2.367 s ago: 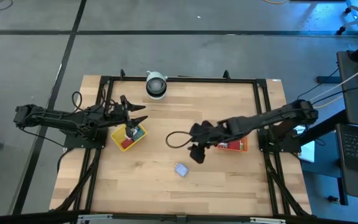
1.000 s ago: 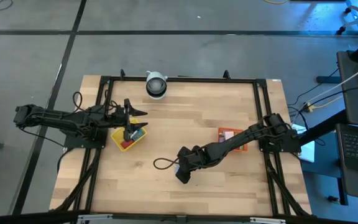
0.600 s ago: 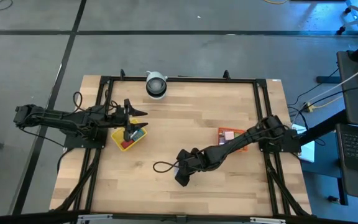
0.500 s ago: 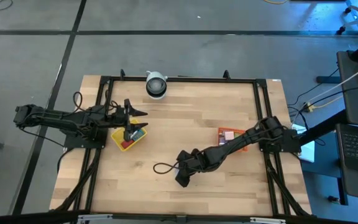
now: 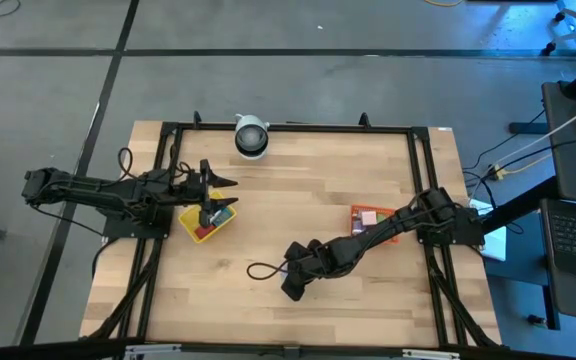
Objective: Pick & Place Office items
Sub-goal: Put the blue charger adapter into the orange basket
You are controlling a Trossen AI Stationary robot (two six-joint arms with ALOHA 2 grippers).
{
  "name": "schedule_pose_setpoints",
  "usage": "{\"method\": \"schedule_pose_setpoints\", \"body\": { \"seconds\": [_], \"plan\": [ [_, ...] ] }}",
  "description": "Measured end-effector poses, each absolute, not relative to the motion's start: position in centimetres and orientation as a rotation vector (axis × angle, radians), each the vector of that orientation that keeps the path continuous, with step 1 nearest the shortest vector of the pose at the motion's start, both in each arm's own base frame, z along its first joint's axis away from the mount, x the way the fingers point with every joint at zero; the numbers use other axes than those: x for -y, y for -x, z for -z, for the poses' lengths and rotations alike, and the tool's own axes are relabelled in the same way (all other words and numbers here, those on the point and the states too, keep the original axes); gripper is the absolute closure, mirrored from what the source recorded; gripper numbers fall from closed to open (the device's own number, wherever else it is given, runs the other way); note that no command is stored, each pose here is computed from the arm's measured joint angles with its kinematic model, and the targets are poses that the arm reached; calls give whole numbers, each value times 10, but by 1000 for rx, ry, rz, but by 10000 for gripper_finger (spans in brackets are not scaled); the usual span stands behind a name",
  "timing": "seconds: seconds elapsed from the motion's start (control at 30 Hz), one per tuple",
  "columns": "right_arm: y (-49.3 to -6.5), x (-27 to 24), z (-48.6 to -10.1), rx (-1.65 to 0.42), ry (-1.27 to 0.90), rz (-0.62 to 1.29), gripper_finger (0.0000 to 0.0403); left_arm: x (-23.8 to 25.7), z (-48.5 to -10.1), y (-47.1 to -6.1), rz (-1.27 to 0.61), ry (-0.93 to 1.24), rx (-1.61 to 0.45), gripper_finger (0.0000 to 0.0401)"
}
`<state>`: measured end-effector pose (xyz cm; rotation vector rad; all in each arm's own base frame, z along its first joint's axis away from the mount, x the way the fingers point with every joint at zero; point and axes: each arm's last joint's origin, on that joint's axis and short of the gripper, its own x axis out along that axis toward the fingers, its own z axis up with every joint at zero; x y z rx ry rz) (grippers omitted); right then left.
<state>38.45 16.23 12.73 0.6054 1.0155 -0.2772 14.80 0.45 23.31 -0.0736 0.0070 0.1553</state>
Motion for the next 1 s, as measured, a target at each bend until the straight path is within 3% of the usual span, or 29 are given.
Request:
{"method": "schedule_pose_setpoints", "body": {
  "seconds": [0.3,1.0],
  "plan": [
    [-385,-159,-127,-1024,-618,291,181,-4,-233,-148,-155,82,-11,189],
    [-382,-148,-143,-1032,-571,269,186,-4,-232,-148,-155,82,-20,189]
  ]
}}
